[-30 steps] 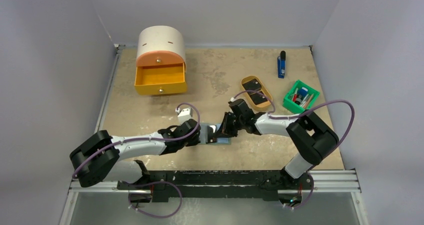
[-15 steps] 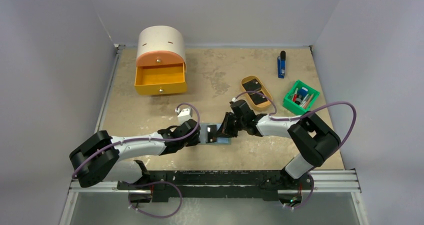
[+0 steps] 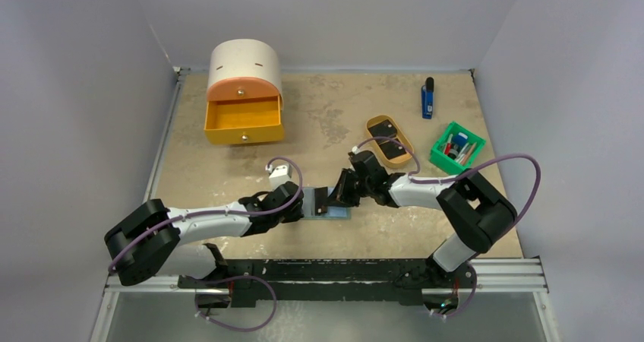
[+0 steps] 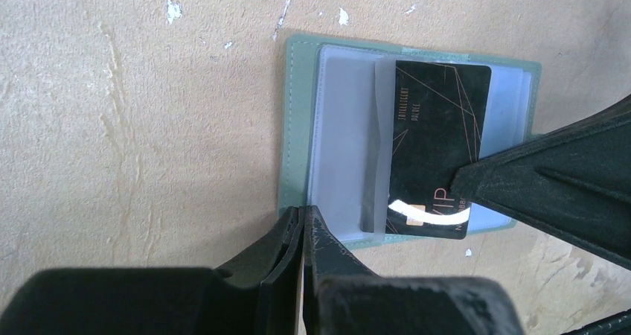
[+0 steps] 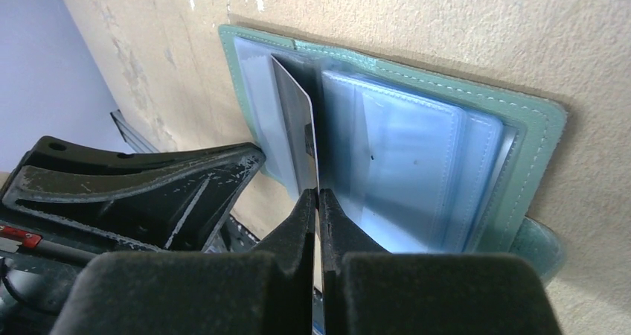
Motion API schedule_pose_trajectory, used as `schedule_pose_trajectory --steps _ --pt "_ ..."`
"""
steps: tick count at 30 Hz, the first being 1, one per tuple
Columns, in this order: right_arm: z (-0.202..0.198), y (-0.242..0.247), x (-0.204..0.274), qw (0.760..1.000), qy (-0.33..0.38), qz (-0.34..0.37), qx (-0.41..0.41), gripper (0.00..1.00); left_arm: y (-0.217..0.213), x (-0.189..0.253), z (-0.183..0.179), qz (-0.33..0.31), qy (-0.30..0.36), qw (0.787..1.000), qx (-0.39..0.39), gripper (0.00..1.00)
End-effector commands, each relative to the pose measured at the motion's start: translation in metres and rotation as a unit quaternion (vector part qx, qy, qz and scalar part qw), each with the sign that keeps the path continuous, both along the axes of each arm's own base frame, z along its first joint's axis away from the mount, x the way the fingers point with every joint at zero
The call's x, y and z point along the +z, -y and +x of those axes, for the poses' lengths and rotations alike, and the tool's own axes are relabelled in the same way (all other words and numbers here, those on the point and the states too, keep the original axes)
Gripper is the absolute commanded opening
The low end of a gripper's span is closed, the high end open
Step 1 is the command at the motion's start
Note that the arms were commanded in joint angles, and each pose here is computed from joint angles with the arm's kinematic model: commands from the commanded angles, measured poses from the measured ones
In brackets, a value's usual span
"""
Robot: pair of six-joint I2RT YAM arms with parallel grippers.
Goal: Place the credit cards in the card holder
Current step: Insert the credit card into the card holder.
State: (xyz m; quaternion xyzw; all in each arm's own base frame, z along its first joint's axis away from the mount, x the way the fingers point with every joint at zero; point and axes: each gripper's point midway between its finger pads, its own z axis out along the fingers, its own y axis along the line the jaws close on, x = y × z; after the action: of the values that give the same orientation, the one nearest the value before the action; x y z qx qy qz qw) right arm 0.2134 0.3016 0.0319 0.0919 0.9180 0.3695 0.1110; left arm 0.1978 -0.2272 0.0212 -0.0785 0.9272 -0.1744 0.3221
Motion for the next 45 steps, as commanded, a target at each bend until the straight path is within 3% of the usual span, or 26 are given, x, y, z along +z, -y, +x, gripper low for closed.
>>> schedule_pose_trajectory --steps 1,24,30,40,45 --pt "0.008 -0.004 -0.001 1.0 0.019 -0.004 -0.002 0.0 -0.011 -0.006 -0.003 0.015 -0.005 1.0 0.007 0.03" --pt "-0.001 -0.03 -0.004 0.998 0.01 0.009 0.067 0.0 -0.009 -0.003 -0.002 0.012 -0.001 1.0 0.006 0.03" --pt "-0.002 -0.037 -0.001 0.996 0.011 0.014 0.084 0.0 -0.008 0.002 0.0 0.011 0.004 1.0 0.004 0.07" --pt "-0.003 -0.033 0.002 0.997 0.014 0.008 0.08 0.26 -0.01 0.014 0.004 0.013 0.019 1.0 0.007 0.15" --pt "-0.002 -0.031 0.002 0.997 0.014 0.0 0.075 0.34 -0.018 0.029 0.012 0.014 0.039 0.999 0.029 0.17"
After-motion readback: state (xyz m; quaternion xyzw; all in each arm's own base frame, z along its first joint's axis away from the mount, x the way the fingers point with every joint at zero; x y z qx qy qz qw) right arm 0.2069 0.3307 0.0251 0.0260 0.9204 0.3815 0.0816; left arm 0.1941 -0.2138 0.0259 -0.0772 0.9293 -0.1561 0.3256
